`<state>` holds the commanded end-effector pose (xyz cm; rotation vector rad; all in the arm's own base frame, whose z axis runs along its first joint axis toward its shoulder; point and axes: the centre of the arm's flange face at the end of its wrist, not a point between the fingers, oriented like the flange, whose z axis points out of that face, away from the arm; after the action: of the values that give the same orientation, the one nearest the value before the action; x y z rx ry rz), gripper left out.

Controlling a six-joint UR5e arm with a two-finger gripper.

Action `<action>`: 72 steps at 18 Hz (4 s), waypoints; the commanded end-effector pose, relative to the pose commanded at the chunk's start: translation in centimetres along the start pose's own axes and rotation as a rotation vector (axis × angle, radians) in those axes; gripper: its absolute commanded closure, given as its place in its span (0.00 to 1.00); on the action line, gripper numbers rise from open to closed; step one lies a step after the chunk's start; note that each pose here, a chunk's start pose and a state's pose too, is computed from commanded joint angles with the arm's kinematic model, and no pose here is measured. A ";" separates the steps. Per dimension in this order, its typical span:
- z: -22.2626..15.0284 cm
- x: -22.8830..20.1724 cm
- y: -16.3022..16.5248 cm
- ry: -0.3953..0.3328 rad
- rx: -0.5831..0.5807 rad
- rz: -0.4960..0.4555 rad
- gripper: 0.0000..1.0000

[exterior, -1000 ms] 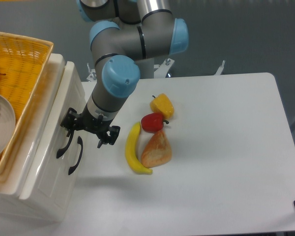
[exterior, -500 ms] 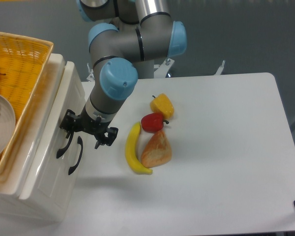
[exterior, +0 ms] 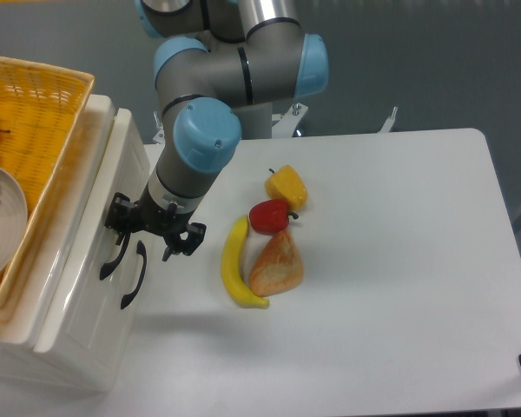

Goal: Slide the top white drawer open
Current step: 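Lower the gripper onto the upper drawer's black handle and close on it, then hold the handle and begin pulling the upper drawer outward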

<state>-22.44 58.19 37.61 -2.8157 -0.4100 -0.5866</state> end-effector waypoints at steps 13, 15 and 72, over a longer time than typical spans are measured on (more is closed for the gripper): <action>0.1 0.1 0.0 0.008 0.001 -0.006 0.41; 0.1 0.0 0.0 0.008 0.001 -0.007 0.45; -1.3 -1.0 -0.2 0.012 0.028 -0.038 0.86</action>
<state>-23.87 57.79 38.37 -2.7823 -0.4668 -0.6010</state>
